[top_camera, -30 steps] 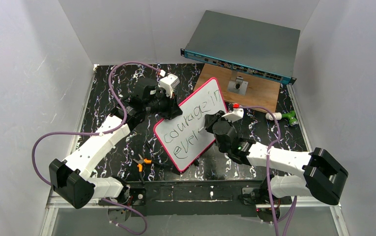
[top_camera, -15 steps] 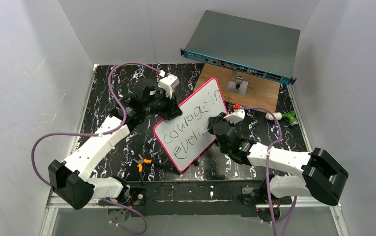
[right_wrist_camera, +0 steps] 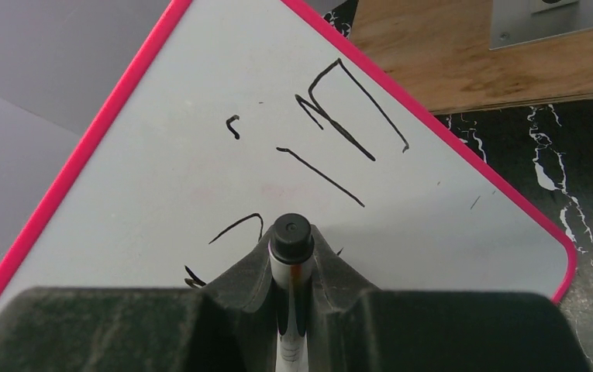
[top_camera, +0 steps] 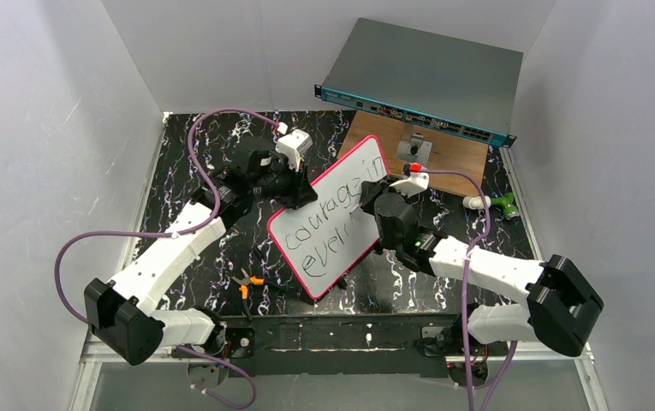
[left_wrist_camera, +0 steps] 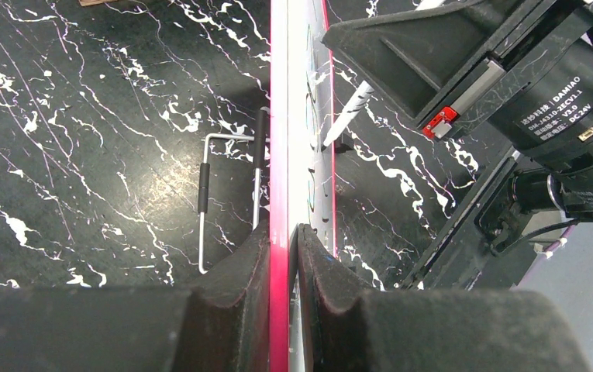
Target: Write a sentence on the whiteboard
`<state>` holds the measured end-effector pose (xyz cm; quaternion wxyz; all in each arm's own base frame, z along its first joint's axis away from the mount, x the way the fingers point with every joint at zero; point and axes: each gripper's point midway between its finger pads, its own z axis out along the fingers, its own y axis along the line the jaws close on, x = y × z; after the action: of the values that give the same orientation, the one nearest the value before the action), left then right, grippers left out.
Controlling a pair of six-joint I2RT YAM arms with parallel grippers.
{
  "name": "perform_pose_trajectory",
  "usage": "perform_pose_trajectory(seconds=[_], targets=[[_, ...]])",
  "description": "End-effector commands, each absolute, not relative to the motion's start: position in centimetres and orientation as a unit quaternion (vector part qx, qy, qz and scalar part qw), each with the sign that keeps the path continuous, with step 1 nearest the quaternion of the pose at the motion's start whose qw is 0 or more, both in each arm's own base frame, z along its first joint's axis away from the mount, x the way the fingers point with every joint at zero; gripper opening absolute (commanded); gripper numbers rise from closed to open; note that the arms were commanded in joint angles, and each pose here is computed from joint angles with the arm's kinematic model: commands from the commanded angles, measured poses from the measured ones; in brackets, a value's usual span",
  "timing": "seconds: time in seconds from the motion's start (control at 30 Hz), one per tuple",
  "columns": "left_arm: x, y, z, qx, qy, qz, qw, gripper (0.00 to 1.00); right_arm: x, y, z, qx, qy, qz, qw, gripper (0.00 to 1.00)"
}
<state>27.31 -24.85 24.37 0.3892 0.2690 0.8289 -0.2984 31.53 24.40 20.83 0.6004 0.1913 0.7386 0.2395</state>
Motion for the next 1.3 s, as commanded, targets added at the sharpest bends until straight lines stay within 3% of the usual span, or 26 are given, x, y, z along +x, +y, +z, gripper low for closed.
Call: perform_pose_trajectory(seconds=[0.0,0.5,0.97,1.27], targets=[[27.5,-24.1,25.4,0.284,0.816,-0.28,0.418,0.0,32.5,25.4,23.3,0.2,0.716,0.265,0.615,0.01],[27.3,-24.0,25.1,0.283,0.819,-0.281,0.413,0.0,30.4,22.9,16.4,0.223,0.757,0.221,0.573,0.01],[27.3,-24.1,25.4,0.283,0.817,-0.284,0.415,0.0,28.4,23.3,13.5,0.231,0.78,0.202,0.545,0.01],[27.0,-23.9,25.5,0.283,0.817,-0.283,0.415,0.0,27.7,21.0,12.4,0.351,0.759,0.171,0.521,0.01]])
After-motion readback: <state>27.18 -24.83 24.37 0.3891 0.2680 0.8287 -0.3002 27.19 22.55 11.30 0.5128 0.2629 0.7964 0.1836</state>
